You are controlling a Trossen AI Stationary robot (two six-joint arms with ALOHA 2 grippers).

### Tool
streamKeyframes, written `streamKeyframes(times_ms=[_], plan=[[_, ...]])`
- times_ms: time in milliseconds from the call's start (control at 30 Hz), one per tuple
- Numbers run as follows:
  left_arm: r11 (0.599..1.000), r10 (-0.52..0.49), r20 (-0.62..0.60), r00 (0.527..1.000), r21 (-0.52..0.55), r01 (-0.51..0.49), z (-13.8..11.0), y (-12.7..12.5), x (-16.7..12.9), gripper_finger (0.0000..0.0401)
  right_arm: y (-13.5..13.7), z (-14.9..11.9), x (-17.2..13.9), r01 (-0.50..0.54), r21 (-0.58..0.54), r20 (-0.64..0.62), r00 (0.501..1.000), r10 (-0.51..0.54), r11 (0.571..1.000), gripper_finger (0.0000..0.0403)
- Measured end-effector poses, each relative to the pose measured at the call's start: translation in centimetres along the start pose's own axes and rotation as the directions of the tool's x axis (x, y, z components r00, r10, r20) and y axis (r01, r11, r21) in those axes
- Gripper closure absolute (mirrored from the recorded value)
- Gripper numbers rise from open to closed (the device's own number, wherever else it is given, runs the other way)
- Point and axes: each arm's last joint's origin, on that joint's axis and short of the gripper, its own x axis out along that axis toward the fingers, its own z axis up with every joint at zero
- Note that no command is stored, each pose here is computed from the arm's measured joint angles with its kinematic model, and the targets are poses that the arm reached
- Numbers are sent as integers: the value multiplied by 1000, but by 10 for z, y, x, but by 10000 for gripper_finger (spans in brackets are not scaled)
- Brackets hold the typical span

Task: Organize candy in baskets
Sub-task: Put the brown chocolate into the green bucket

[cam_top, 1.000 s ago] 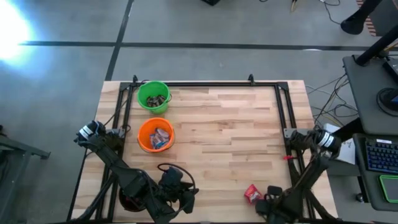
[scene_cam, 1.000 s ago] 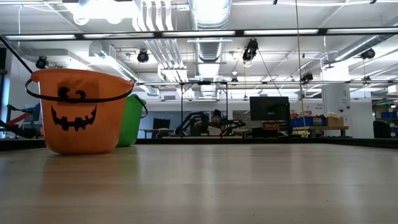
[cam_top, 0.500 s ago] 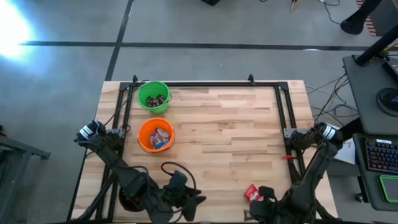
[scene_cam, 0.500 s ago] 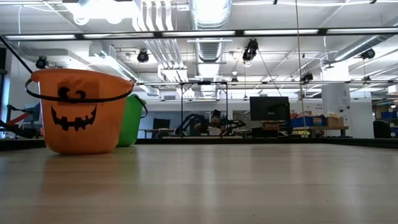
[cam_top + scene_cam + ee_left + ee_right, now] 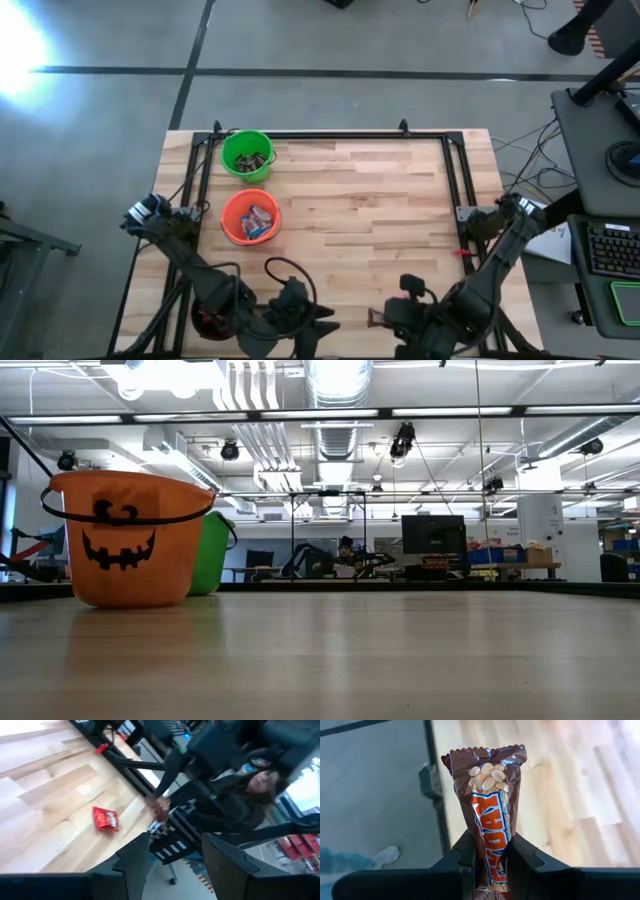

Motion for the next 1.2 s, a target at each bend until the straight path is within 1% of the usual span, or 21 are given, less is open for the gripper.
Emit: streamKeyframes(times_ms=[100, 233, 367, 533, 767, 967, 1200], plan=[[1000, 18, 2, 1000, 1, -18, 0, 3, 5, 236, -5, 11, -4, 16, -2, 15, 1000, -16, 1000, 349], [998, 39, 15, 999, 50, -40, 3, 8, 14, 236, -12, 23, -4, 24, -19, 30, 999, -24, 1000, 349], [996, 71, 34, 997, 52, -72, 8, 16, 26, 236, -17, 32, -4, 30, -36, 43, 999, -28, 999, 349], [995, 91, 53, 994, 45, -93, 16, 21, 34, 236, -24, 37, -5, 63, -74, 28, 998, -61, 995, 349], [993, 105, 67, 992, 47, -108, 23, 25, 39, 236, -34, 41, -4, 127, -94, 23, 992, -125, 987, 349], [991, 120, 71, 990, 47, -123, 28, 29, 43, 236, -38, 46, -3, 153, -105, 43, 988, -149, 983, 349], [991, 125, 64, 990, 47, -128, 34, 32, 47, 236, -38, 52, -8, 154, -104, 80, 986, -146, 983, 349]])
